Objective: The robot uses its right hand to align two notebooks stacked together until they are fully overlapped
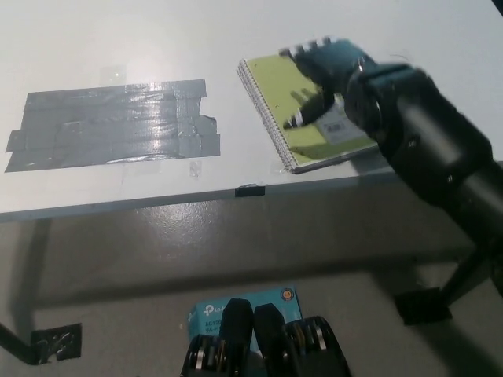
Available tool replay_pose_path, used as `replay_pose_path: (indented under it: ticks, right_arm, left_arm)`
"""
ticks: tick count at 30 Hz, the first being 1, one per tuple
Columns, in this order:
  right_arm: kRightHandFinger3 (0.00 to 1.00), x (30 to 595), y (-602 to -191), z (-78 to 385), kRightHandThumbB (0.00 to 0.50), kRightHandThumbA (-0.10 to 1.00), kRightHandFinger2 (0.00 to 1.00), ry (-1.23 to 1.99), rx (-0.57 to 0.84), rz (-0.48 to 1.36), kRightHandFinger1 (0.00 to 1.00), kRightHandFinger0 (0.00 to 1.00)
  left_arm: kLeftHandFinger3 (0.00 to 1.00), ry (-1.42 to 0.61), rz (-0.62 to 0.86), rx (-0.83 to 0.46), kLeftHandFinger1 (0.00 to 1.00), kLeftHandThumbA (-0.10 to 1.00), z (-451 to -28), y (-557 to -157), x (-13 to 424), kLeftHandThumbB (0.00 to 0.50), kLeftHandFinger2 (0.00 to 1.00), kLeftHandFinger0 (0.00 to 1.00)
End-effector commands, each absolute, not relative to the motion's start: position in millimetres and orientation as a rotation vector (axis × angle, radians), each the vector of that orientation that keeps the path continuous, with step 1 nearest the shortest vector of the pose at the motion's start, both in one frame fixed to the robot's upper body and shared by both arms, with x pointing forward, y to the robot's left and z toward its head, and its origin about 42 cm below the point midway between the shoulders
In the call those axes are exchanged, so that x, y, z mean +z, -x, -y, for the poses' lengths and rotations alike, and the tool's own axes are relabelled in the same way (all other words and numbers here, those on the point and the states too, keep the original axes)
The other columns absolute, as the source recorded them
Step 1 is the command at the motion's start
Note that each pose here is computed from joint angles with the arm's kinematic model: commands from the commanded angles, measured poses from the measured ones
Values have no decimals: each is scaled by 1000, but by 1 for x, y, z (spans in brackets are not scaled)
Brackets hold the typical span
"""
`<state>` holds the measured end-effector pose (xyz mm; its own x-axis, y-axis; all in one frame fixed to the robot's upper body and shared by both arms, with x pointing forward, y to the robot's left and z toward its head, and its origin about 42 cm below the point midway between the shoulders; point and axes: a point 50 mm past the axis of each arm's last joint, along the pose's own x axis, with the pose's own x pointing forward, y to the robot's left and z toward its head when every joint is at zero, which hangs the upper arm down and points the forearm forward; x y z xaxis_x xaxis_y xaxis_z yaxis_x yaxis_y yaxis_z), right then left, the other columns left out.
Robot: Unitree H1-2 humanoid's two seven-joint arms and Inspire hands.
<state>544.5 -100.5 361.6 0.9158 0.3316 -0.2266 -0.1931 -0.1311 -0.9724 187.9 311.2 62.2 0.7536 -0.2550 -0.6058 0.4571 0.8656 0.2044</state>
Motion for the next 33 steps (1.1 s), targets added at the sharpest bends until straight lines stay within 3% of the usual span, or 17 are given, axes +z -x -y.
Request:
replay_pose_path:
  ticks: [1,7,10,12,13,14,16,18,20,21,22,26,27,29,31,32,33]
  right_arm:
    - [1000,425,-546,102,500,1000,1000,1646,390,191,1000,1000]
    - [1000,477,-544,128,470,1000,1000,1625,313,229,1000,1000]
    - [1000,495,-539,142,456,1000,1000,1575,300,254,1000,1000]
    - [1000,513,-520,170,435,1000,1000,1444,270,317,1000,1000]
    - [1000,516,-505,179,457,1000,1000,1408,266,338,1000,1000]
    - [1000,516,-493,187,426,1000,1000,1381,255,356,1000,1000]
    - [1000,513,-465,205,413,1000,1000,1290,230,416,1000,1000]
    - [1000,493,-423,235,392,1000,1000,1193,201,478,1000,1000]
    - [1000,469,-387,257,402,1000,1000,1140,177,493,1000,1000]
    - [1000,457,-375,265,341,1000,1000,1115,173,520,1000,1000]
    - [1000,441,-359,275,330,1000,1000,1074,172,515,1000,1000]
    - [1000,359,-295,309,355,1000,1000,965,130,351,1000,1000]
    - [1000,338,-283,316,343,1000,1000,924,129,317,1000,1000]
    - [1000,300,-270,325,371,1000,1000,845,104,218,1000,1000]
    - [1000,270,-258,329,320,1000,1000,830,115,189,1000,1000]
    - [1000,230,-247,334,250,1000,1000,836,142,89,1000,1000]
    - [1000,230,-247,334,250,1000,1000,836,142,89,1000,1000]
  left_arm:
    - [1000,-353,-598,-398,671,1000,-319,-180,64,500,675,844]
    - [1000,-372,-602,-403,680,1000,-321,-176,60,500,682,899]
    - [1000,-372,-605,-399,671,1000,-322,-175,60,500,701,849]
    - [1000,-363,-610,-401,657,1000,-323,-175,60,500,738,872]
    - [1000,-353,-605,-399,669,1000,-323,-175,60,500,749,872]
    - [1000,-352,-602,-401,715,1000,-323,-175,60,500,774,893]
    - [1000,-354,-580,-379,699,1000,-326,-177,65,500,787,834]
    - [1000,-288,-570,-350,751,1000,-324,-179,69,500,822,835]
    - [1000,-238,-545,-330,796,1000,-325,-182,74,500,838,853]
    - [1000,-231,-536,-319,804,1000,-325,-184,75,500,840,860]
    - [1000,-225,-528,-306,796,1000,-323,-184,75,500,826,858]
    - [1000,-241,-532,-296,826,1000,-322,-184,74,500,841,927]
    - [1000,-246,-535,-292,832,1000,-323,-184,73,500,866,918]
    - [1000,-240,-533,-290,810,1000,-322,-187,72,500,873,857]
    - [1000,-233,-535,-291,804,1000,-322,-185,70,500,863,847]
    - [1000,-228,-543,-289,831,1000,-320,-184,70,500,890,904]
    - [1000,-228,-543,-289,831,1000,-320,-184,70,500,890,904]
